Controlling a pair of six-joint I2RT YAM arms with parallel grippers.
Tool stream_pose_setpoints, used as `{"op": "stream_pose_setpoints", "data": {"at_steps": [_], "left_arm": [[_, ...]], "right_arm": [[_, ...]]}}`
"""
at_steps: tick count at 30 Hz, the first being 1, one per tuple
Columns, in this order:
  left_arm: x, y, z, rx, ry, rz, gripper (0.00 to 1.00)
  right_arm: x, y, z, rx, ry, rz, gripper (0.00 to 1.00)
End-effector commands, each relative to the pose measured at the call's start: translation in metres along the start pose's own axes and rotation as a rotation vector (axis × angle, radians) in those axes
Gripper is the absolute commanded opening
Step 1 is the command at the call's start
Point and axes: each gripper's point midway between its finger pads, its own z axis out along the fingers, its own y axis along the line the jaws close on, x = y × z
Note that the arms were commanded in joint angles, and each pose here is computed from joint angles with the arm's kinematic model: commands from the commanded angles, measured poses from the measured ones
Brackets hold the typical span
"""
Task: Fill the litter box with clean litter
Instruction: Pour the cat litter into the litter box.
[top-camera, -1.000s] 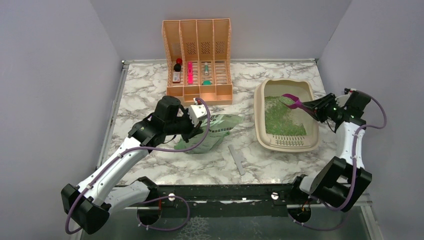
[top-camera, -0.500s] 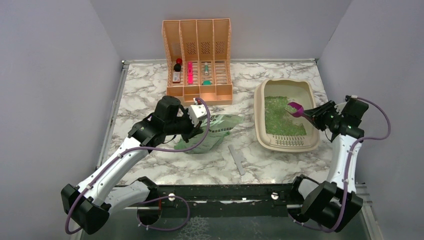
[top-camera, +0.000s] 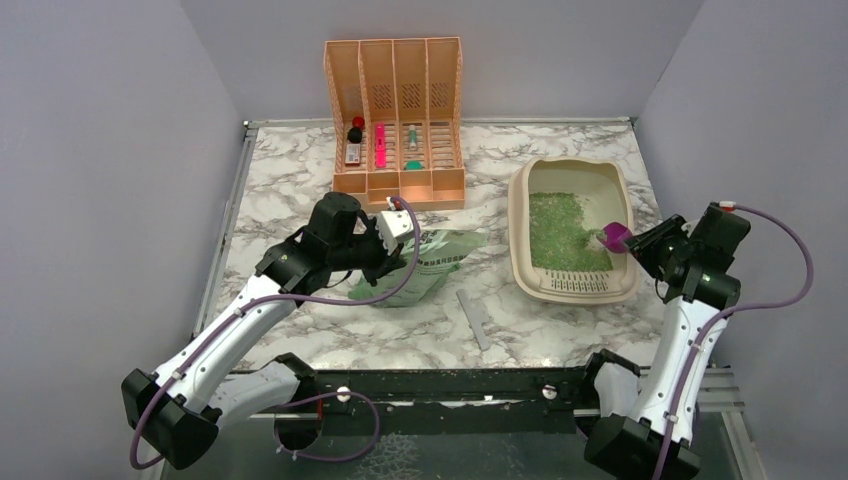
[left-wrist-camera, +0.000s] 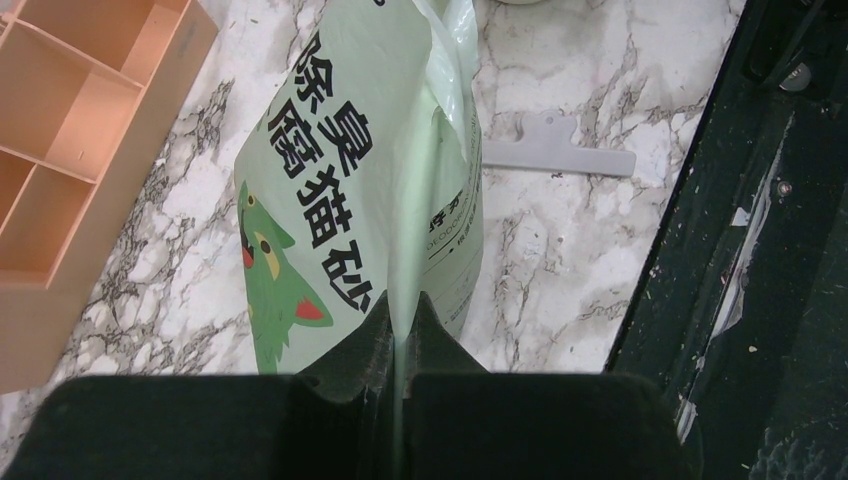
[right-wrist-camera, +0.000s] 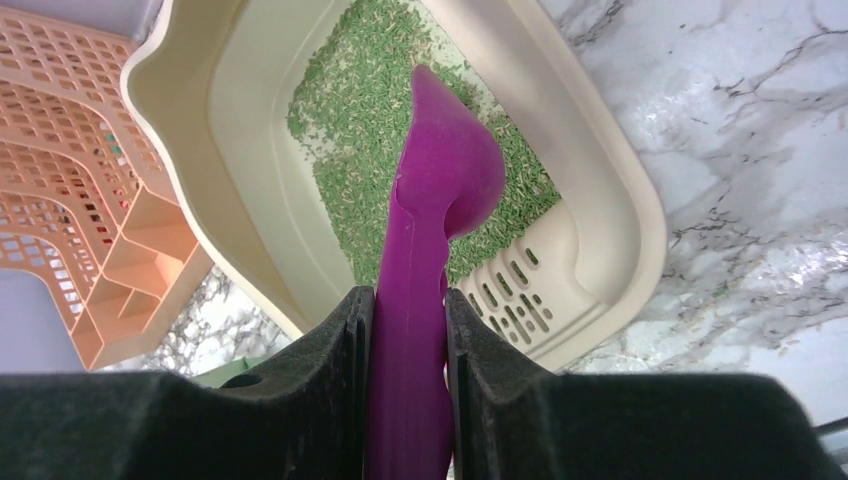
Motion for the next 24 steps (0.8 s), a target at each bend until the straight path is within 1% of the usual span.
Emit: {"op": "stream_pose_setpoints", "data": {"at_steps": [1,9,16,20,24], "left_arm": [[-0.03,-0.015,-0.009,0.06,-0.127,0.062,0.0],[-0.031,-0.013,-0.011,0.049,-0.13,0.064,0.0],[-0.031,-0.011,-0.01,0.037,-0.13,0.061,0.0],[-0.032,-0.01,-0.009,0.04,-0.13,0.065,0.0],[-0.032,-0.008,-0.008,0.034,-0.129,0.069,0.0]], "right_arm": [[-0.013,-0.001,-0.014,0.035,-0.038,-0.05,0.01],[-0.053,0.029,0.008,-0.076,-0.056,-0.109,0.01],[-0.076,0.032,0.035,-0.047,-0.018,-0.214,0.01],[-0.068,0.038,0.048,0.023,0.041,-0.315,0.01],[-0.053,0.052,0.052,0.034,0.08,-0.4,0.01]]}}
